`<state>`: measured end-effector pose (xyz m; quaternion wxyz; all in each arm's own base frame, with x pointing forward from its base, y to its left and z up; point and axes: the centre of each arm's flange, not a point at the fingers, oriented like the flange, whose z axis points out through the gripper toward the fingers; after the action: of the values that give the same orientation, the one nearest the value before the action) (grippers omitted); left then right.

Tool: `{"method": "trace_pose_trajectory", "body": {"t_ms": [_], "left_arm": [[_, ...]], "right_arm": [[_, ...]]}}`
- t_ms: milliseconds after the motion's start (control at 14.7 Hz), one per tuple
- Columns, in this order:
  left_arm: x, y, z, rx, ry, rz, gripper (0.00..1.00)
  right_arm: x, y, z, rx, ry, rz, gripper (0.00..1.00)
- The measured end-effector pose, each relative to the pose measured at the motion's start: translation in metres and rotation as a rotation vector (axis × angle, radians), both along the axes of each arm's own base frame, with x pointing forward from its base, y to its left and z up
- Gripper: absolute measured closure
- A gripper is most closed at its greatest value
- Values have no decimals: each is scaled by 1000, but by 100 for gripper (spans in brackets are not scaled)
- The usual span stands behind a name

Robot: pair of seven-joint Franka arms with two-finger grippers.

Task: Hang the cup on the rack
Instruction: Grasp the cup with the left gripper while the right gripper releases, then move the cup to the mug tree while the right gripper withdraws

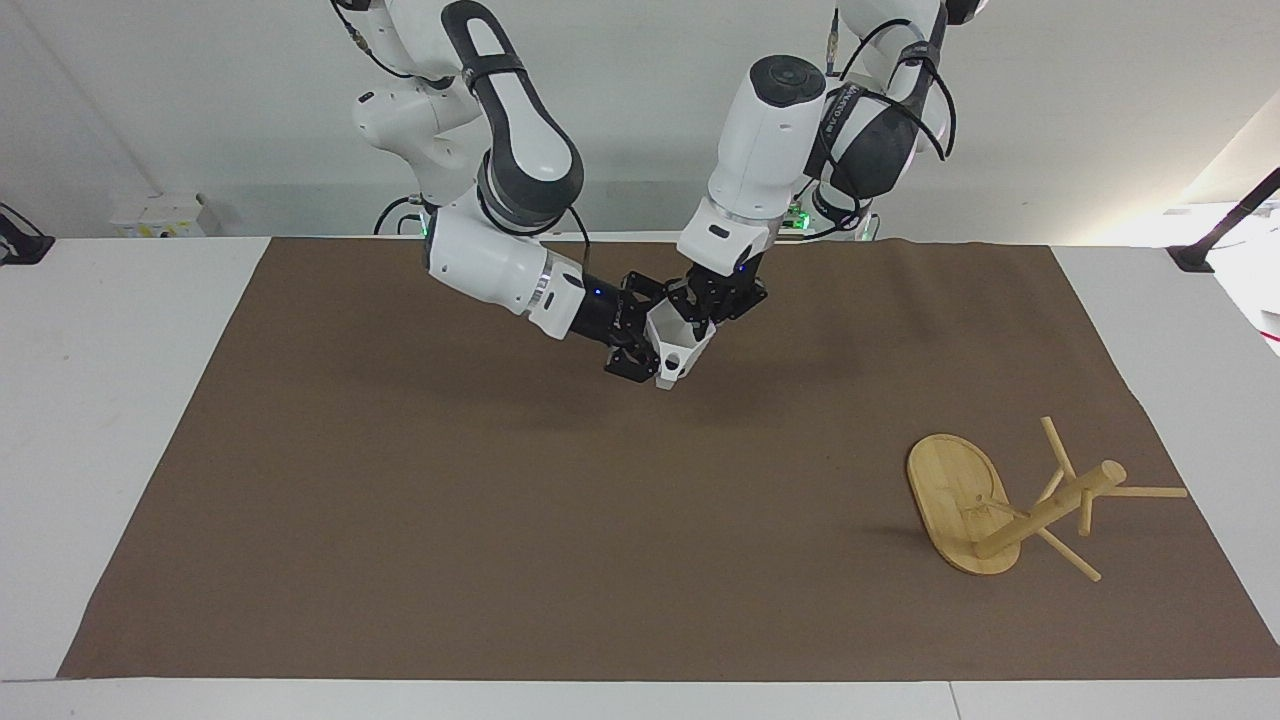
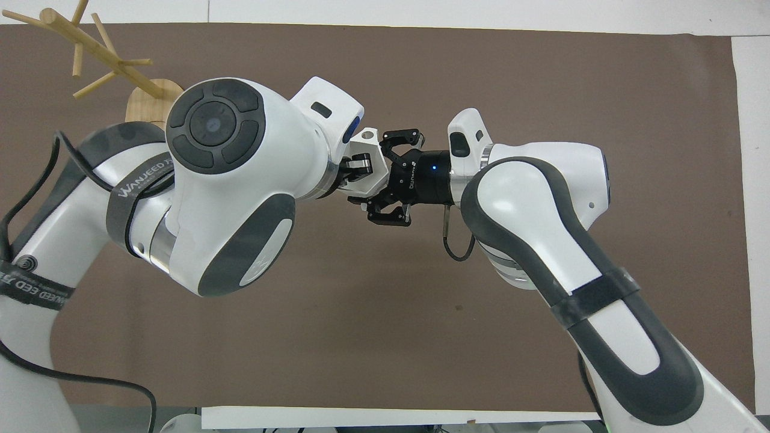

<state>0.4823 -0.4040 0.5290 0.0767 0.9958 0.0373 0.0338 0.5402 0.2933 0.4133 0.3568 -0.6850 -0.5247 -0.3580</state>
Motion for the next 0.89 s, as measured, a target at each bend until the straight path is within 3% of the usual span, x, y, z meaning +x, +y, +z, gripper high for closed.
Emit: {"method": "trace_pose_trajectory", "body": {"t_ms": [136, 273, 545, 750, 886], "left_arm": [[-1, -1, 1, 12, -13, -9, 93], [5, 7, 0, 52, -41, -10, 95], [40, 49, 5, 99, -105, 78, 95], [76, 103, -4, 72, -139, 205, 95], [88, 128, -24, 14, -206, 283, 95]], "right_arm": [[0, 0, 0, 2, 0, 4, 16], [6, -15, 2, 12, -13, 8, 0], [23, -92, -2, 22, -17, 85, 0], [27, -182, -4, -28, 28, 159, 0], [24, -238, -6, -59, 58, 162, 0]]}}
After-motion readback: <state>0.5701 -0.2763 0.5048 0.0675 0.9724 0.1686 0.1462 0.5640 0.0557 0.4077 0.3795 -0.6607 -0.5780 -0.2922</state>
